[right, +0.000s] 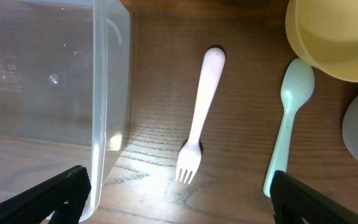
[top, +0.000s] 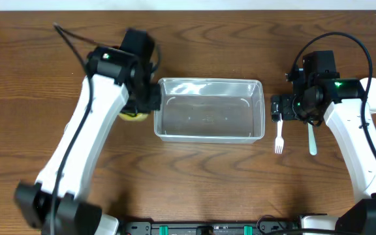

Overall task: Pack container
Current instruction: 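Carry the yellow cup into the container and release it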

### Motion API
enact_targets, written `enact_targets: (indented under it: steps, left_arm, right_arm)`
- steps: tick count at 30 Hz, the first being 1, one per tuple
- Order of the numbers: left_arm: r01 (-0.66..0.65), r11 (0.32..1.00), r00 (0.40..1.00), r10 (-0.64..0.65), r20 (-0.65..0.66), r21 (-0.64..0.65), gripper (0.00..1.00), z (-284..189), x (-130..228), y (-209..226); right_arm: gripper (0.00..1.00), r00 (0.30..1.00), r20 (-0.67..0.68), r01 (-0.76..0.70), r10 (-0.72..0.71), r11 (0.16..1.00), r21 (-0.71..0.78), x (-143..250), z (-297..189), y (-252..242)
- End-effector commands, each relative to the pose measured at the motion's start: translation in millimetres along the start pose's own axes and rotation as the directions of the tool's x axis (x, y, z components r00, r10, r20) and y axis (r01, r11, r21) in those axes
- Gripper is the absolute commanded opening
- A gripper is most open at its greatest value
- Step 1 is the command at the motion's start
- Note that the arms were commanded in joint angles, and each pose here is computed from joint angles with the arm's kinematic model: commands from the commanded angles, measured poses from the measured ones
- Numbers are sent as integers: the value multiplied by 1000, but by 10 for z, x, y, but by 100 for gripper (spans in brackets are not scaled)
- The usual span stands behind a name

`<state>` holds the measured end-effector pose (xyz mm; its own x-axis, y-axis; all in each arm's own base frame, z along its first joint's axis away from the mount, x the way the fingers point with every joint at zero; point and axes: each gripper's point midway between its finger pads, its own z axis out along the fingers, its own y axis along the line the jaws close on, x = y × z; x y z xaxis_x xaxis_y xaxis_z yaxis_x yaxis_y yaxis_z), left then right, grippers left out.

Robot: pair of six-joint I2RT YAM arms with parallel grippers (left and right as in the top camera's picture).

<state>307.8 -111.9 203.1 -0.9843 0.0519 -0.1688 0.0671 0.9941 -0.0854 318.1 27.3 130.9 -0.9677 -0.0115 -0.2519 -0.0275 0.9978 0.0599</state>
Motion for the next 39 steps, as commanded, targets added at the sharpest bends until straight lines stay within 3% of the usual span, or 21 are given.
enact_targets:
  steps: [1,4,9,18,27,28,29,33,39]
  left_arm:
    - [-61,997,988,67,137,-44,6,-277,-181,-118]
    - [-127,991,978,130,161,-32,6,-177,-285,-318]
    - [-192,980,977,195,86,-45,6,298,-399,-515]
    - [-223,972,974,220,-48,-71,6,1120,-494,-580]
    - [-233,969,969,225,-101,-81,6,1521,-509,-582]
    - [-233,969,969,225,-100,-81,12,1529,-514,-584]
    - [-233,969,970,225,-97,-80,24,1532,-522,-587]
    - [-233,969,970,225,-93,-80,48,1533,-529,-591]
    - [-232,969,970,225,-87,-80,50,1347,-524,-588]
  right_arm:
    - [95,1000,10,-16,16,1000,10,-47,-21,-35]
    - [95,1000,10,-16,16,1000,10,-47,-21,-35]
    - [95,1000,9,-16,16,1000,10,-44,-21,-34]
    - [95,1000,9,-16,16,1000,10,-45,-21,-34]
    - [95,1000,9,-16,16,1000,10,-44,-21,-34]
    - [95,1000,9,-16,16,1000,10,-44,-21,-34]
    - [95,1000,9,-16,16,1000,10,-44,-21,-34]
    - [95,1000,6,-16,16,1000,11,-37,-21,-35]
    - [95,1000,2,-16,16,1000,11,-28,-21,-36]
